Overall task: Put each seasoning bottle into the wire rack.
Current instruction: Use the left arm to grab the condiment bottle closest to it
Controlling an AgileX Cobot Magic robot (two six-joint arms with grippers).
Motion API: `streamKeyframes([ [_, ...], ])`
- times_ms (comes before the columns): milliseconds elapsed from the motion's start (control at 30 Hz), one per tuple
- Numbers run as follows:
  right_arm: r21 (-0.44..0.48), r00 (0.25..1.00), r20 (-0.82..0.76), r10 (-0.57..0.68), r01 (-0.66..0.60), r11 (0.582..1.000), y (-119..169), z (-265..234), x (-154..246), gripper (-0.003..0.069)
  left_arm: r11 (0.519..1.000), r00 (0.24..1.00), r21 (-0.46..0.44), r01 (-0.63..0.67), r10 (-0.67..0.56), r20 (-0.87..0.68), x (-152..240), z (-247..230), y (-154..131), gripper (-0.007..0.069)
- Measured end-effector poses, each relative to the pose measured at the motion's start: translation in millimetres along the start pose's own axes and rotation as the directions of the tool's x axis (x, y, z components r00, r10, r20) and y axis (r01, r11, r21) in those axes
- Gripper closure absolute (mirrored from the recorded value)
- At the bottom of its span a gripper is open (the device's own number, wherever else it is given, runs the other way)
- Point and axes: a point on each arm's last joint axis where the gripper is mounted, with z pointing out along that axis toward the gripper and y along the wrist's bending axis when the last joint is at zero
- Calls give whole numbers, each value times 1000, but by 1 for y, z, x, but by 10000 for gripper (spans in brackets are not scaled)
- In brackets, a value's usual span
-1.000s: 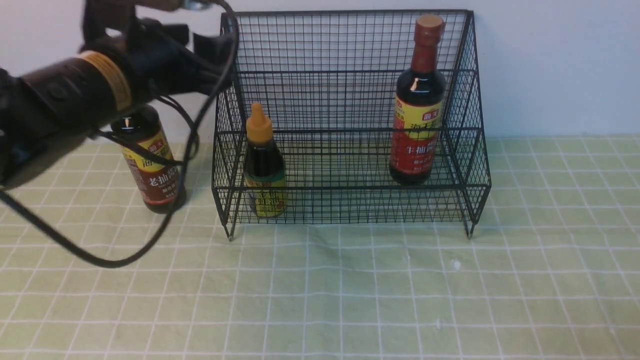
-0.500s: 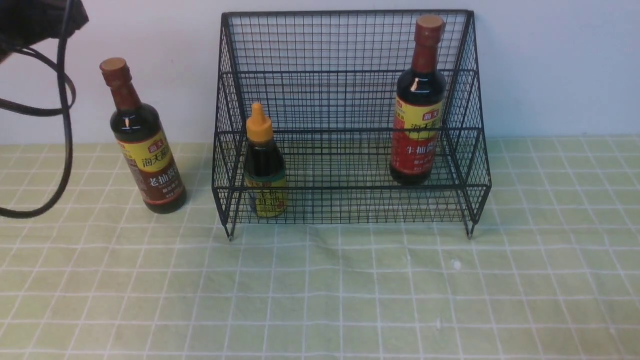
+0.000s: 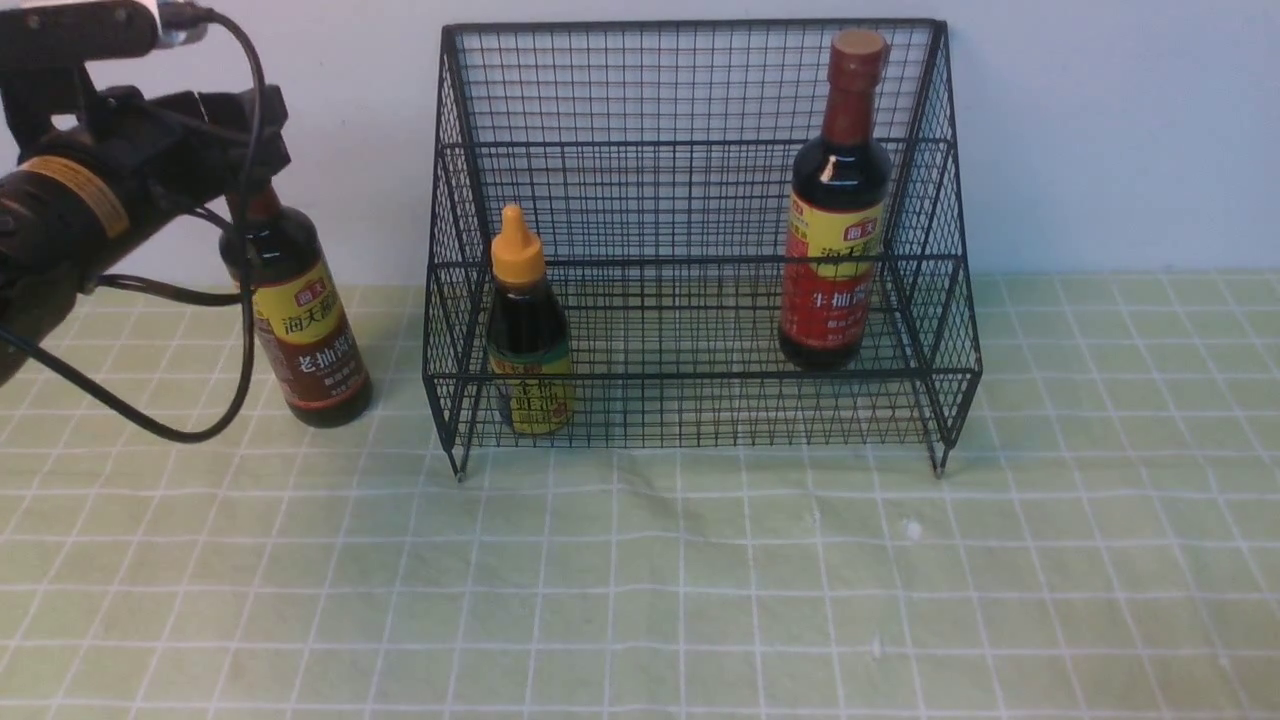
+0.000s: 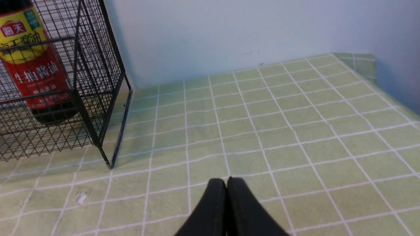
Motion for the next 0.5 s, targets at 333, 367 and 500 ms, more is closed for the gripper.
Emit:
streamKeyframes([
  [333, 0, 1000, 0, 0, 0, 1000, 0, 0, 0, 673, 996, 994, -3, -95, 94, -46, 17, 9, 5, 338],
  [367, 0, 1000, 0, 0, 0, 1000, 0, 0, 0, 673, 995, 994, -2, -96, 96, -46, 17, 9, 5, 361],
  [500, 0, 1000, 0, 0, 0, 1000, 0, 0, 0, 673, 993, 992, -6, -115, 115, -45, 11, 2, 3, 361],
])
